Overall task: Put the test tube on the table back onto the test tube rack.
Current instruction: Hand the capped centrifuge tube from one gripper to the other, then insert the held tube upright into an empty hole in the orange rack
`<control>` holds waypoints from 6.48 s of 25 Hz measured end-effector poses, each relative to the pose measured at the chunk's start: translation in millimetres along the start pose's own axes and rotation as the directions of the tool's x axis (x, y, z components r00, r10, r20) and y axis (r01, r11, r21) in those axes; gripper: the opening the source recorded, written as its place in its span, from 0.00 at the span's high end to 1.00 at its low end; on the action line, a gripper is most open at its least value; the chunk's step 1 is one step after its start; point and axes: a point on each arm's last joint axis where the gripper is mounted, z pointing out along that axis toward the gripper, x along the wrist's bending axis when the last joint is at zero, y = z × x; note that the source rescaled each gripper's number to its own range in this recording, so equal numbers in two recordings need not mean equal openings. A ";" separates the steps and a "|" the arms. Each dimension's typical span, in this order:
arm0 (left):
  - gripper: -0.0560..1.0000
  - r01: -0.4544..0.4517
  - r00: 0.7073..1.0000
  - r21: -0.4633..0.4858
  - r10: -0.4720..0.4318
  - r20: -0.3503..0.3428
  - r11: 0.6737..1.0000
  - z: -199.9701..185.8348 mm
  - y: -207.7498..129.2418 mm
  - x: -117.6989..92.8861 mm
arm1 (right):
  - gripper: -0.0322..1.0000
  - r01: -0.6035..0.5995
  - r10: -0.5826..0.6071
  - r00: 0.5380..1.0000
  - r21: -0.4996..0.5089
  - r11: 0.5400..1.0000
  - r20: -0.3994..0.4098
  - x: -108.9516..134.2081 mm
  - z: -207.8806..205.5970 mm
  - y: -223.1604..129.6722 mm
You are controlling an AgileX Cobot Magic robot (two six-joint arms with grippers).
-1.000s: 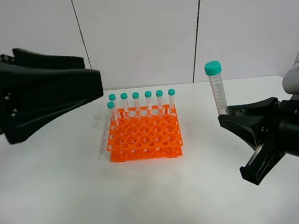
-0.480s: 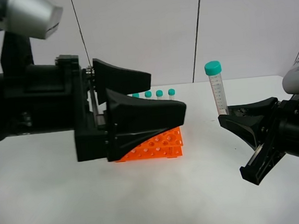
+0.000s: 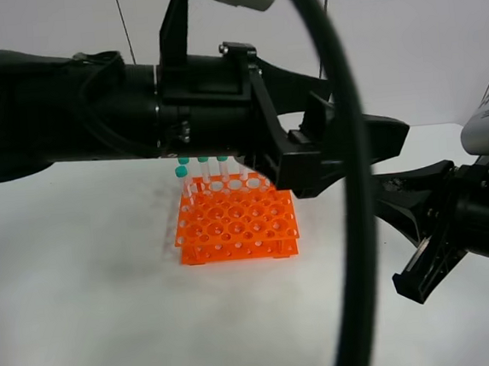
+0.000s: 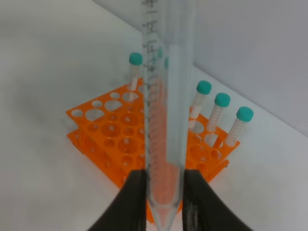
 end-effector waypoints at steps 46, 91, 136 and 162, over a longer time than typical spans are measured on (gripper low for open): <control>0.95 -0.047 0.998 -0.041 0.049 0.035 0.998 20.4 17.0 7.4 | 0.40 -0.004 0.005 1.000 0.054 0.999 -0.021 2.2 -0.1 -5.8; 0.95 -0.017 0.862 0.057 0.043 -0.505 0.998 7.9 9.2 56.9 | 0.12 -0.399 0.202 0.895 0.512 0.760 0.398 -56.4 -35.7 -19.8; 0.95 -0.018 0.866 0.056 0.043 -0.498 0.998 8.3 9.3 56.3 | 0.12 -0.577 0.389 0.766 0.280 0.767 0.512 -9.7 -153.7 -29.5; 0.95 -0.017 0.866 0.055 0.042 -0.498 0.998 8.3 9.3 56.3 | 0.12 -0.633 0.460 0.653 0.101 0.767 0.601 3.0 -170.2 -31.8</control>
